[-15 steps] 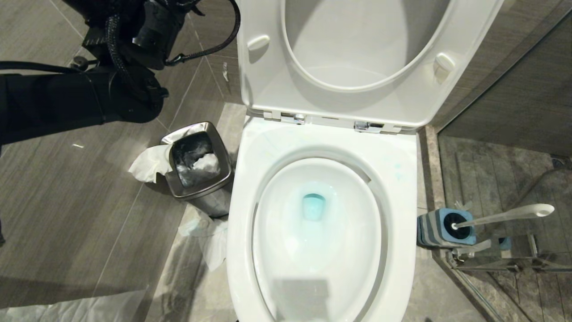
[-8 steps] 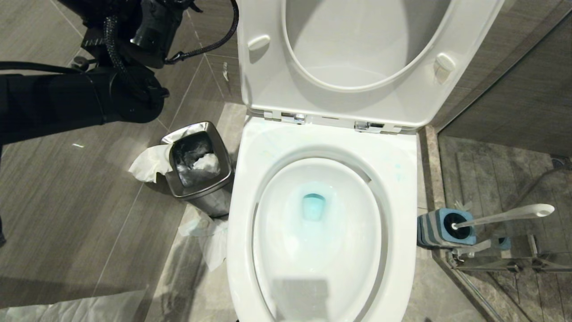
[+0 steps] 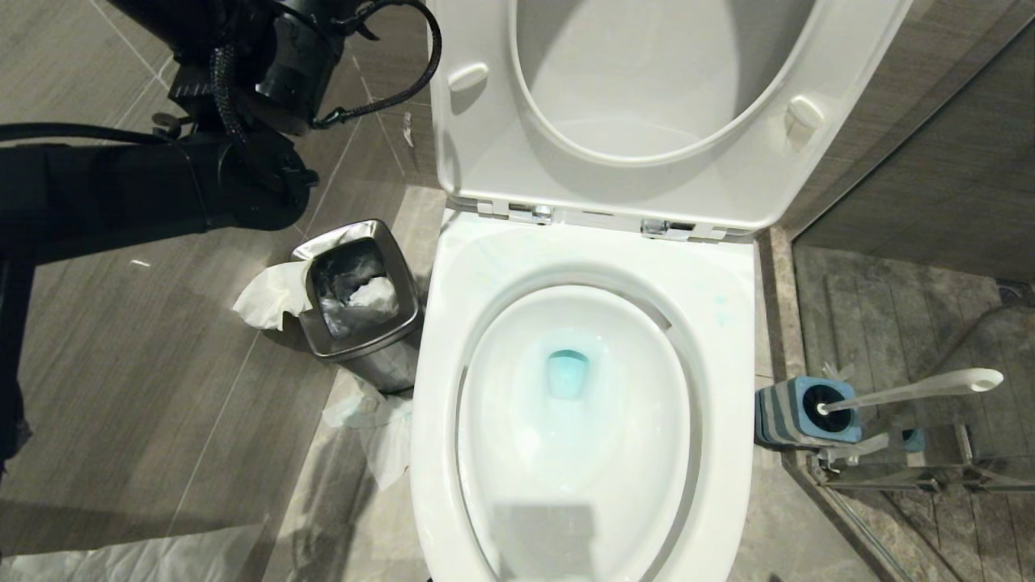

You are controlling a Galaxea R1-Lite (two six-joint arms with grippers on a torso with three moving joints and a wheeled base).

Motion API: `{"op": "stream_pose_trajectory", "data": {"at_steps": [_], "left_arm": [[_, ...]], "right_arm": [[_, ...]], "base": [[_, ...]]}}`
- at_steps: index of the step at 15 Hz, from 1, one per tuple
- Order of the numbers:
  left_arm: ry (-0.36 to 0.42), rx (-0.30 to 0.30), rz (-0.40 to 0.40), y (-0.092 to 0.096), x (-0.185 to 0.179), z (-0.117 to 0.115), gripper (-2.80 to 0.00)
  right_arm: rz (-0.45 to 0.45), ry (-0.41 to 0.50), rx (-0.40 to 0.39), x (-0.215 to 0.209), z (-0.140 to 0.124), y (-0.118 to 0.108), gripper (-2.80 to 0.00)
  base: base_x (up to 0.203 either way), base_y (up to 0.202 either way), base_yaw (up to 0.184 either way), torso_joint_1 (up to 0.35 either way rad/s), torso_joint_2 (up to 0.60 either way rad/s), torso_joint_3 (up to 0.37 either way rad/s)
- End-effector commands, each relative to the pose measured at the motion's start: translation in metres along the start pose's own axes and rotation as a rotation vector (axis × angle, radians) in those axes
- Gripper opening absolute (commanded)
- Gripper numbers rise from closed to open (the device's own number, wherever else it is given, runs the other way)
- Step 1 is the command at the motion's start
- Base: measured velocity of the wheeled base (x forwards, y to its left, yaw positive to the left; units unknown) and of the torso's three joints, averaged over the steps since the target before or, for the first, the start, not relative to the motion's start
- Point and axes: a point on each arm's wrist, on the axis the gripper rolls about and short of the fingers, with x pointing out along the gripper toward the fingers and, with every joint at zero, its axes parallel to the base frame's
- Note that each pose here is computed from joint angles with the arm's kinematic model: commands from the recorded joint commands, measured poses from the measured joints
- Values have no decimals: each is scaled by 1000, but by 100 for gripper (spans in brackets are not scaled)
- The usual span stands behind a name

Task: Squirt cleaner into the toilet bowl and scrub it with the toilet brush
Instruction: Flush the toilet

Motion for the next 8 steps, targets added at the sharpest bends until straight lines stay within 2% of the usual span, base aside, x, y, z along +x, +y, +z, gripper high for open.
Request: {"op": "stream_pose_trajectory", "data": {"at_steps": [1, 5, 8], "left_arm": [[5, 1, -2, -1, -1, -6, -280], [17, 0, -3, -3, -1, -12, -280], [5, 8, 4, 0, -1, -5, -280]], "right_arm": [[0, 1, 0, 0, 0, 0, -280], [1, 1, 0, 0, 0, 0, -280], [0, 1, 0, 0, 0, 0, -280]], "base": [[0, 0, 0, 0, 0, 0], [0, 0, 0, 0, 0, 0], [0, 0, 0, 0, 0, 0]]}}
